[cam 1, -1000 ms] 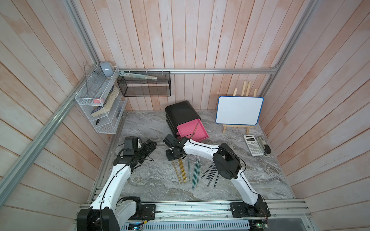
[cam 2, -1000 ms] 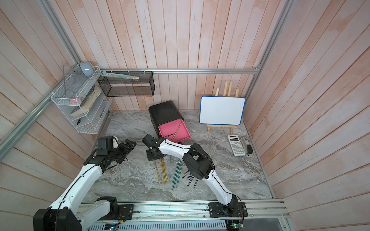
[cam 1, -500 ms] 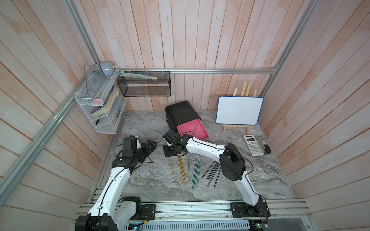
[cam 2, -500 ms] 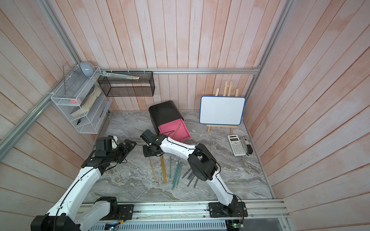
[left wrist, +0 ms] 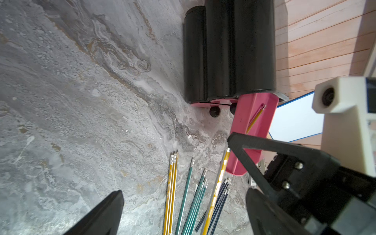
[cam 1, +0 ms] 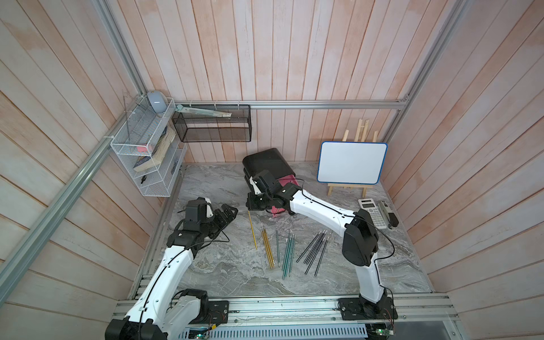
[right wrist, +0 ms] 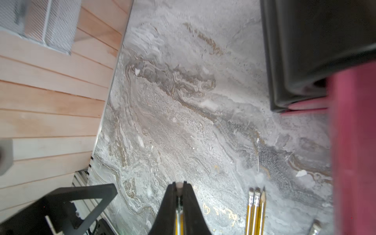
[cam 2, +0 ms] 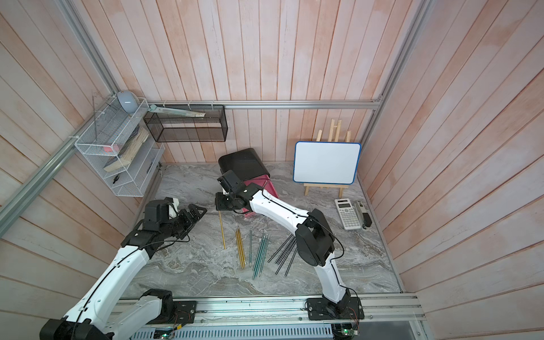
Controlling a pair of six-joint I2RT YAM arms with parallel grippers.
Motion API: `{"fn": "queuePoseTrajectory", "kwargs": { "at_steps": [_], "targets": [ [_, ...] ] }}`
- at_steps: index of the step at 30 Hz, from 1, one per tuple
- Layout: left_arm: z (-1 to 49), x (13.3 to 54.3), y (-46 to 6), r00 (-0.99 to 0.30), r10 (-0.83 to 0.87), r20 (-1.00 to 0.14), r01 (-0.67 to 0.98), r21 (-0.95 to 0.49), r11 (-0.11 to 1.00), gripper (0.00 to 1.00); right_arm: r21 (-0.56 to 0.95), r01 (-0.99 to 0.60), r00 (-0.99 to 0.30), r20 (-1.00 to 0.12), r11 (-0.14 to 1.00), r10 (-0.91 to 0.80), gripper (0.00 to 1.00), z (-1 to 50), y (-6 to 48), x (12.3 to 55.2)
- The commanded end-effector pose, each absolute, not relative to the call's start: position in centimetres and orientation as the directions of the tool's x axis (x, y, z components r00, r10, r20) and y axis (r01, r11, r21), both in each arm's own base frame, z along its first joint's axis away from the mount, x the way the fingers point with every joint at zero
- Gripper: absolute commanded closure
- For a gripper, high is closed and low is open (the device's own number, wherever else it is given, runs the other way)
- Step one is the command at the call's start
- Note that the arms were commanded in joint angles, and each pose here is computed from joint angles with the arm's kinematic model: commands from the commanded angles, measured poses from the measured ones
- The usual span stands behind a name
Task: Please place the pencils in the drawer according to their color
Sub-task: Pick up the pencil from the center of the board, then place the pencil in the drawer.
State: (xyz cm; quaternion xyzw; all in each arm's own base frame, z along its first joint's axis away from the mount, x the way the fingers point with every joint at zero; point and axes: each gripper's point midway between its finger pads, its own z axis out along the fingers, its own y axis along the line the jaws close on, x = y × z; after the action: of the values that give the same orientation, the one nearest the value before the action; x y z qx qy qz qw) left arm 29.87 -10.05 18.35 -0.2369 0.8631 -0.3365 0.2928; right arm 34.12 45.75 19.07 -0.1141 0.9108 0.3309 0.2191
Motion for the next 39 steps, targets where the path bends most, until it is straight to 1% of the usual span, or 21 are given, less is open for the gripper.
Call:
{"fn": "queuePoseTrajectory", "kwargs": {
  "at_steps": [1,6,11,17,28,34,39],
  "targets": [
    [20.6,31.1,-10.7,-0.696,-0.612,-0.377,-0.175,-0.737,0.653,0.00,0.619,-0.325,-0.869,-0.493,0.715,0.032,1.00,22.7,44.0,35.7],
    [21.8,32.3,-12.1,-0.703,-0.593,-0.393,-0.143,-0.738,0.659,0.00,0.673,-0.267,-0.861,-0.488,0.690,0.143,1.00,24.5,40.8,38.0],
    [22.9,33.6,-13.9,-0.714,-0.568,-0.410,-0.106,-0.738,0.666,0.01,0.708,-0.214,-0.848,-0.477,0.673,0.232,1.00,25.2,37.9,39.8],
    [23.6,35.0,-16.3,-0.728,-0.538,-0.425,-0.072,-0.733,0.676,0.00,0.743,-0.143,-0.820,-0.459,0.654,0.343,1.00,25.3,34.3,42.0],
    [23.6,36.7,-19.7,-0.752,-0.497,-0.433,-0.041,-0.721,0.691,0.01,0.751,-0.026,-0.717,-0.474,0.660,0.511,1.00,24.7,27.0,46.2],
    [23.4,37.3,-20.7,-0.761,-0.483,-0.433,-0.035,-0.716,0.697,0.00,0.745,0.019,-0.649,-0.498,0.667,0.575,1.00,24.4,24.7,47.9],
    [23.4,37.5,-21.3,-0.767,-0.472,-0.435,-0.028,-0.712,0.702,0.01,0.746,0.012,-0.619,-0.518,0.666,0.590,1.00,24.3,24.7,48.8]
  ]
}}
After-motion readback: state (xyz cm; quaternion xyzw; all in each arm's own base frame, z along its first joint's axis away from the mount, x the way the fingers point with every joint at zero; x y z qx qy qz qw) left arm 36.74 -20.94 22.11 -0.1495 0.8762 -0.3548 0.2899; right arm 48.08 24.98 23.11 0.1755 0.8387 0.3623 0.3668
